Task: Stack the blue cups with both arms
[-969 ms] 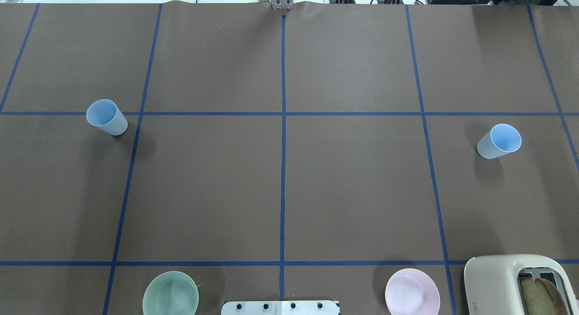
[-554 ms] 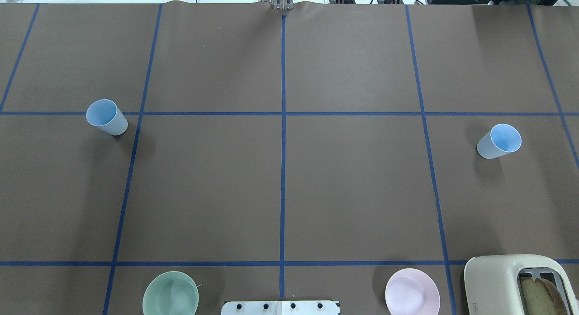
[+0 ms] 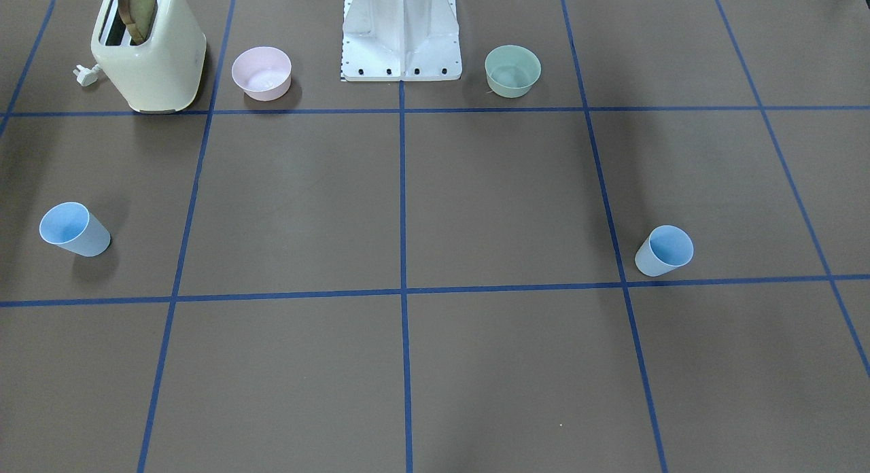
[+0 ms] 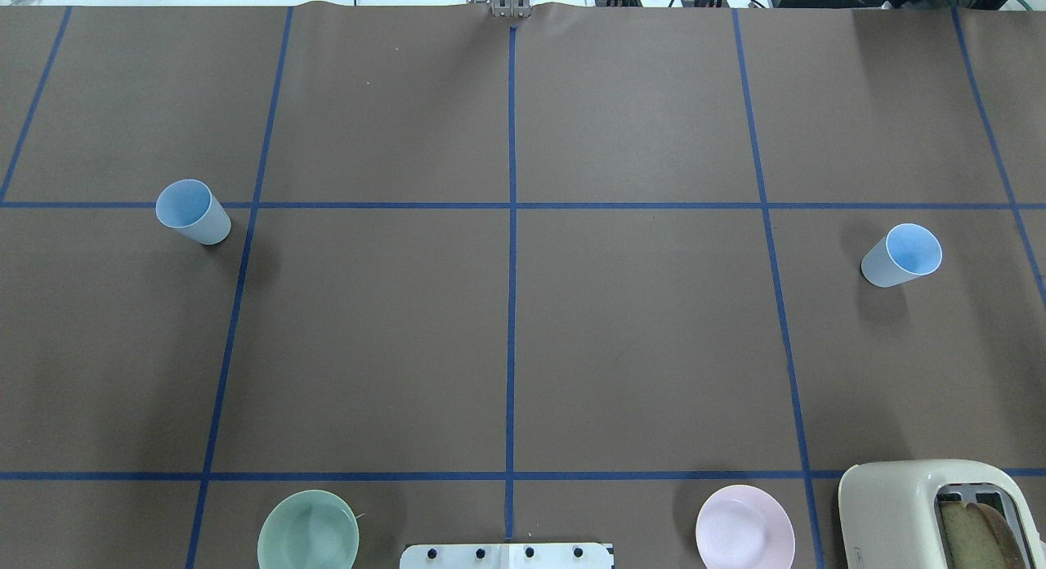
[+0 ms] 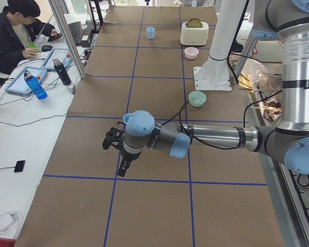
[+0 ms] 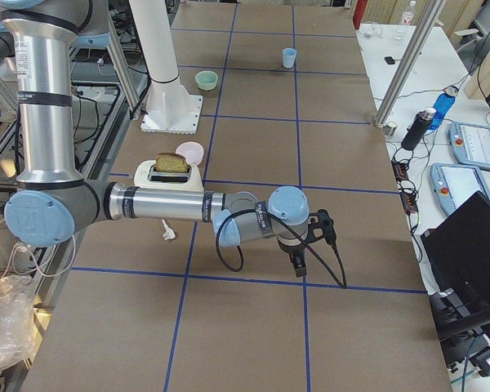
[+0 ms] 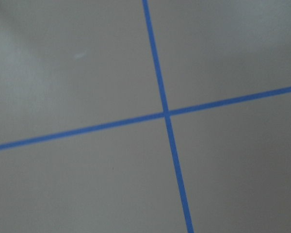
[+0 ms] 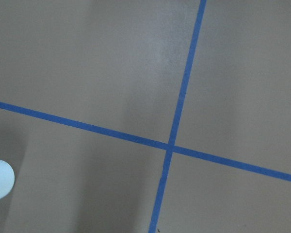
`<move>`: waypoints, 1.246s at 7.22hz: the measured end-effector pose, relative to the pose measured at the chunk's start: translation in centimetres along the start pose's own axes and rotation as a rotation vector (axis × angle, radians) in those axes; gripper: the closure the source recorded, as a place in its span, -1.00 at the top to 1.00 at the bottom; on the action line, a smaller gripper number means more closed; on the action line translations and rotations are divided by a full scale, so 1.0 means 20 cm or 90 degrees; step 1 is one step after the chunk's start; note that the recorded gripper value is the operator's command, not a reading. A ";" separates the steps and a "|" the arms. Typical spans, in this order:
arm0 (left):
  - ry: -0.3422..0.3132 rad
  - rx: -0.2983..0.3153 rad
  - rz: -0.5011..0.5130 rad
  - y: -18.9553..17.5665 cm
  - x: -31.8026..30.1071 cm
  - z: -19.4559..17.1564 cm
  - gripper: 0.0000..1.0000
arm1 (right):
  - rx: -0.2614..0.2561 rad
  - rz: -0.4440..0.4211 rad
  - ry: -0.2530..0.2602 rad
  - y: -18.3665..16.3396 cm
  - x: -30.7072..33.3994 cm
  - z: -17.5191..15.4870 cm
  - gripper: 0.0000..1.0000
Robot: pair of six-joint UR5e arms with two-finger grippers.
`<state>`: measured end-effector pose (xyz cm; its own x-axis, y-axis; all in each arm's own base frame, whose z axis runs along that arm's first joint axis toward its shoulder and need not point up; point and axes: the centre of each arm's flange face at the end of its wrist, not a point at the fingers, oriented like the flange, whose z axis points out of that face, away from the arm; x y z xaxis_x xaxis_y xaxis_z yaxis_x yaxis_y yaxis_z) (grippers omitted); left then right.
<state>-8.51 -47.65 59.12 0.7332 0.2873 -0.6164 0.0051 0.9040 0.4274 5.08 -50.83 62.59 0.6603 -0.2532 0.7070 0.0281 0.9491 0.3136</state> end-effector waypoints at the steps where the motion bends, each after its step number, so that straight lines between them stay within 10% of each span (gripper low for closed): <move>1: 0.000 0.023 0.023 -0.07 0.01 -0.01 0.97 | 0.007 -0.008 -0.016 -0.04 -0.03 -0.02 1.00; 6: 0.054 0.064 0.084 -0.27 0.20 -0.01 0.97 | 0.050 -0.049 -0.022 -0.26 -0.18 -0.12 1.00; 9: 0.108 0.016 -0.079 -0.43 0.62 0.25 0.97 | 0.045 -0.041 0.027 -0.37 -0.31 -0.04 1.00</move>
<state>3.89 -53.39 51.11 0.6006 0.2251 -0.7672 0.1067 0.9284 0.3559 1.36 -56.07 55.39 0.6903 -0.3032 0.6569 0.0194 0.9154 0.4022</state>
